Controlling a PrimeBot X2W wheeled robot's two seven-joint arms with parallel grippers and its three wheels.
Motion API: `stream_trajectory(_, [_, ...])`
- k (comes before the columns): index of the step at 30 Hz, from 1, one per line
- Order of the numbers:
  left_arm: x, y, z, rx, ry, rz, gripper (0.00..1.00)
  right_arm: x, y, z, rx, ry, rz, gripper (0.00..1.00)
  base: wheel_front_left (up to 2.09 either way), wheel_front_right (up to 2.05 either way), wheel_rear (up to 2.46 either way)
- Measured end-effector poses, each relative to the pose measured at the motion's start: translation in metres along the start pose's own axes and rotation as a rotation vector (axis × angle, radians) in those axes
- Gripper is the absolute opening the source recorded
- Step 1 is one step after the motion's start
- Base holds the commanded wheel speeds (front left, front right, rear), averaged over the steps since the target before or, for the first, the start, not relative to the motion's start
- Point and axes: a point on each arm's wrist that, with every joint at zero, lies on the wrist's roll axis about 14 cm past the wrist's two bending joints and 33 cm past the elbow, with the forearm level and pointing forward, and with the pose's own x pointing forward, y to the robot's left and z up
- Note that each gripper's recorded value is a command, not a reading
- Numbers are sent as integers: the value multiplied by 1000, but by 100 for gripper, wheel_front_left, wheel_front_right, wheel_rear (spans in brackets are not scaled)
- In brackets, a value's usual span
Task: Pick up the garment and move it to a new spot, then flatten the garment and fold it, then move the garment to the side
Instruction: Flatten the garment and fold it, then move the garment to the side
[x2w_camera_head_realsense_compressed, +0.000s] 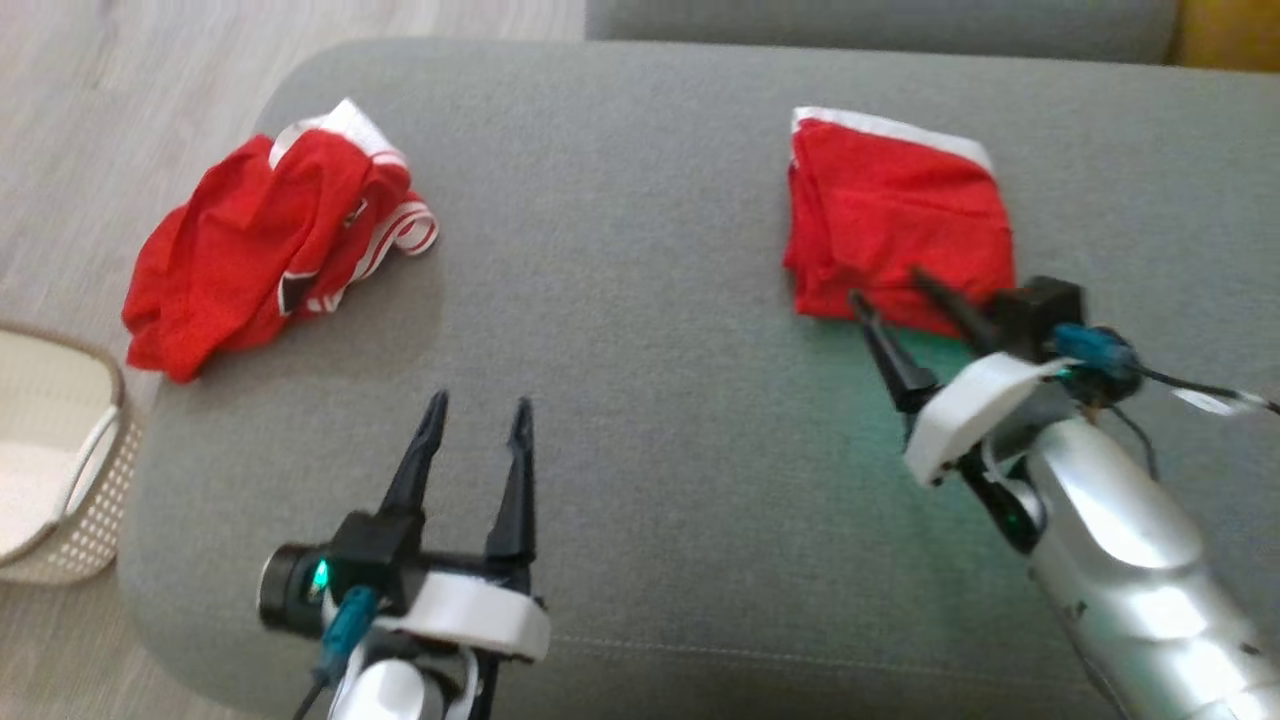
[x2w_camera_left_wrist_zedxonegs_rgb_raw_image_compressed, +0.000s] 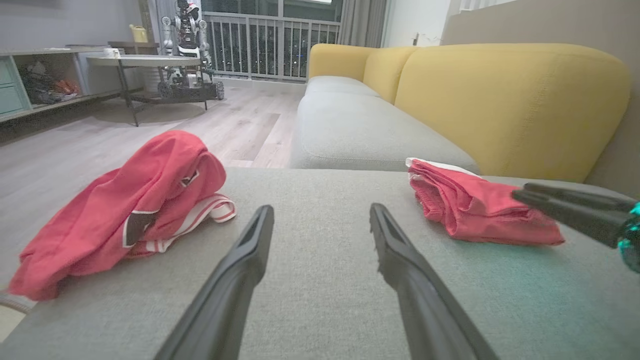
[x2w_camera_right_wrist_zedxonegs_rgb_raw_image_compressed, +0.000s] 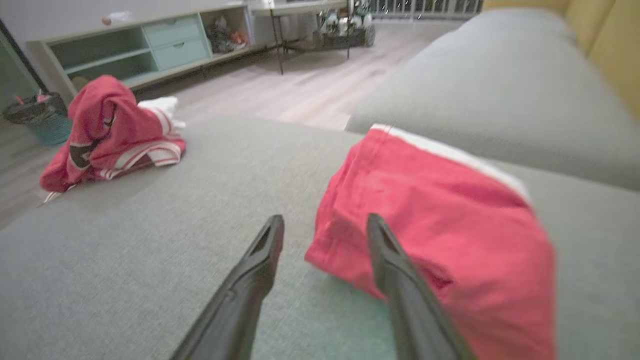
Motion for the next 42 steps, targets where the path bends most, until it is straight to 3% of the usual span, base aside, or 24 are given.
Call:
stream_trajectory(3, [-7, 3, -2, -17, 7, 17, 100, -20, -21, 26, -4, -104, -83, 100, 0, 0, 0])
stream_trajectory(6, [-9, -1, 1, -27, -3, 6, 100, -47, -21, 42, -24, -190, -120, 100, 0, 0, 0])
stream_trajectory(14, [-17, -3, 7, -32, -23, 0, 100, -121, -38, 32, 16, -248, -313, 100, 0, 0, 0])
stream_trajectory(20, [-28, 1, -5, -12, 14, 9, 100, -150, -37, 1, 32, -175, -374, 100, 0, 0, 0])
stream_trajectory(42, [-36, 7, -4, 12, 9, 22, 100, -162, -29, 0, 72, -187, -374, 100, 0, 0, 0])
